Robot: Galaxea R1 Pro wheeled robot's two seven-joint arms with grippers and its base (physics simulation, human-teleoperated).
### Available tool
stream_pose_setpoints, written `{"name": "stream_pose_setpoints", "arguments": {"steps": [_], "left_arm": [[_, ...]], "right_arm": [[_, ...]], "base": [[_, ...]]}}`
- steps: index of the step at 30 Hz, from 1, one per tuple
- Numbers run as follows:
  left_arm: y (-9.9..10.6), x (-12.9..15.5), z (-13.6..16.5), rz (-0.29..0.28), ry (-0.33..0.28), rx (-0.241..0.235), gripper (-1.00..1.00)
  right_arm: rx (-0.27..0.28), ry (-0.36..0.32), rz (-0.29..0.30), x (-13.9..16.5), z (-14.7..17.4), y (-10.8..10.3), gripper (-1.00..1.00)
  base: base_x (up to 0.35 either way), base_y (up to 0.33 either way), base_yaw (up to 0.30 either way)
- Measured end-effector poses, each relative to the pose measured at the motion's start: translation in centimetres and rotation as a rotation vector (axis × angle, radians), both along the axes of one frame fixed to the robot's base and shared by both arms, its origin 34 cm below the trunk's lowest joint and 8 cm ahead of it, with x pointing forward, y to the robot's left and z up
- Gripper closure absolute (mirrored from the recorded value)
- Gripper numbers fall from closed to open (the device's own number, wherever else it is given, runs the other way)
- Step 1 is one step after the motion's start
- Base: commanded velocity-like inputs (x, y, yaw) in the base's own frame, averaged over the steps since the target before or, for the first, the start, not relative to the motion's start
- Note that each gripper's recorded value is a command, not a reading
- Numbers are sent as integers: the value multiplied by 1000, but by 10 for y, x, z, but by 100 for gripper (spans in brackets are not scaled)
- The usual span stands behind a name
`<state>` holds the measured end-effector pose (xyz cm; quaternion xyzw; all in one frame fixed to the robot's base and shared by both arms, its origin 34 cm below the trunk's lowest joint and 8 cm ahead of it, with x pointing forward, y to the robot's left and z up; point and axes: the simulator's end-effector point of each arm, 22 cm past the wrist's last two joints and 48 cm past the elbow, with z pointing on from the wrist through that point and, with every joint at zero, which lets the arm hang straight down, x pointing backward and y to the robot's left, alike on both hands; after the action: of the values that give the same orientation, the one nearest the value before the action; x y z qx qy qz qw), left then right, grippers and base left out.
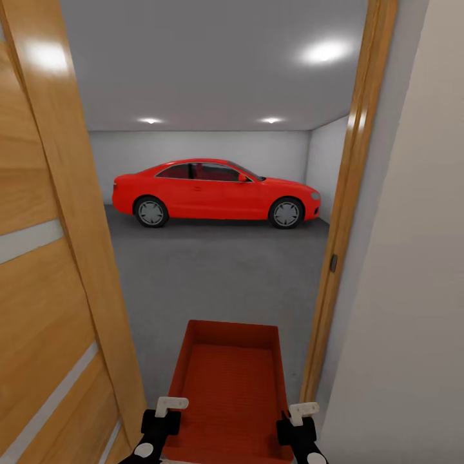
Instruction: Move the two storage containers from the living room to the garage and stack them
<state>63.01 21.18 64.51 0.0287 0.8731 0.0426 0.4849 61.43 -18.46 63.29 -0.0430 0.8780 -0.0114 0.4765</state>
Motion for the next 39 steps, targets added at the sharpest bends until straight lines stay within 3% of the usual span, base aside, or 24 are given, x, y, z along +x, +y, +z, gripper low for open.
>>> {"name": "stream_pose_setpoints", "arguments": {"steps": [25, 39], "left_arm": [[0, 0, 0, 0, 1, 0, 100], [0, 0, 0, 0, 0, 1, 100]], "right_arm": [[-1, 1, 1, 0, 0, 0, 100], [0, -1, 0, 0, 0, 0, 100]], "base": [[77, 37, -1], [312, 0, 0]]}}
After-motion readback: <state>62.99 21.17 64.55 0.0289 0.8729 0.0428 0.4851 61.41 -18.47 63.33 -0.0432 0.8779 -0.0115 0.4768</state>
